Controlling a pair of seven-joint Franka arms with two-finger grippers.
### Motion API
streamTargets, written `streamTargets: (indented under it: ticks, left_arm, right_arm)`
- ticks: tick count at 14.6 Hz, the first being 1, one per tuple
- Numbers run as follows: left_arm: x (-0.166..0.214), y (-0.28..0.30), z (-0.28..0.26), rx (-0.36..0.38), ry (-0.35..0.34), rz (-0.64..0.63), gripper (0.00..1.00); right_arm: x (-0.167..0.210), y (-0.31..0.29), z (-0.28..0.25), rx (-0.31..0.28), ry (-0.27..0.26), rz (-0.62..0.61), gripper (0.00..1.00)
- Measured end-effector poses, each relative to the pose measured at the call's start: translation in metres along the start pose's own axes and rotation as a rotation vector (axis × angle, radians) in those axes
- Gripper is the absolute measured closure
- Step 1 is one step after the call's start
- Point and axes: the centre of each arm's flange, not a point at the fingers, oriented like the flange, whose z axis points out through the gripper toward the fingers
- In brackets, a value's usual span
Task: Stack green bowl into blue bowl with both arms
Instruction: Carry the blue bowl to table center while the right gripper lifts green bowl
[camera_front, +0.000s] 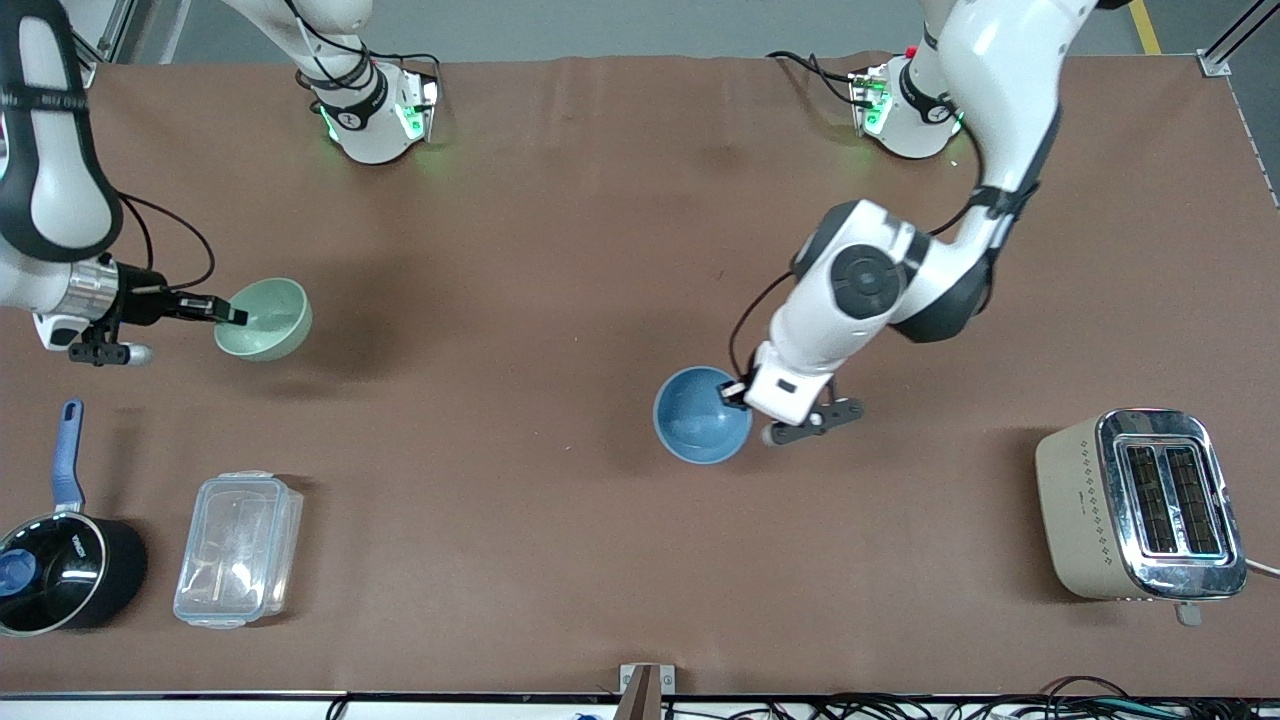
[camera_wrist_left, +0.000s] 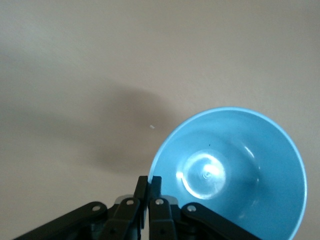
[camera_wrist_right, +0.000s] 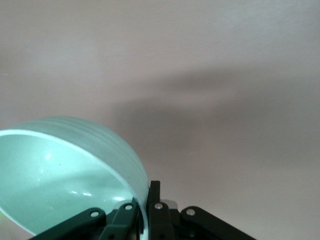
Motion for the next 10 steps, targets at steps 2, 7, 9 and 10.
streamTargets:
  ticks: [2,7,9,10]
  left_arm:
    - [-0.012,0.016,0.035,0.017,-0.024,0.002,0.96]
    - [-0.029,0.036,0.076,-0.010,-0.020,-0.011,0.96]
    - [-0.045,0.045,0.086,-0.012,-0.024,-0.009,0.96]
    - [-0.052,0.049,0.091,-0.008,-0.029,-0.005,0.96]
  right_arm:
    - [-0.012,-0.060,-0.011,-0.024,0.002,0.054,0.96]
    - [-0.032,-0.190,-0.024,-0.094,0.010,0.122,0.96]
    - [-0.039,-0.232,-0.018,-0.111,0.030,0.134,0.96]
    - [-0.042,-0.253,-0.009,-0.116,0.041,0.139,0.96]
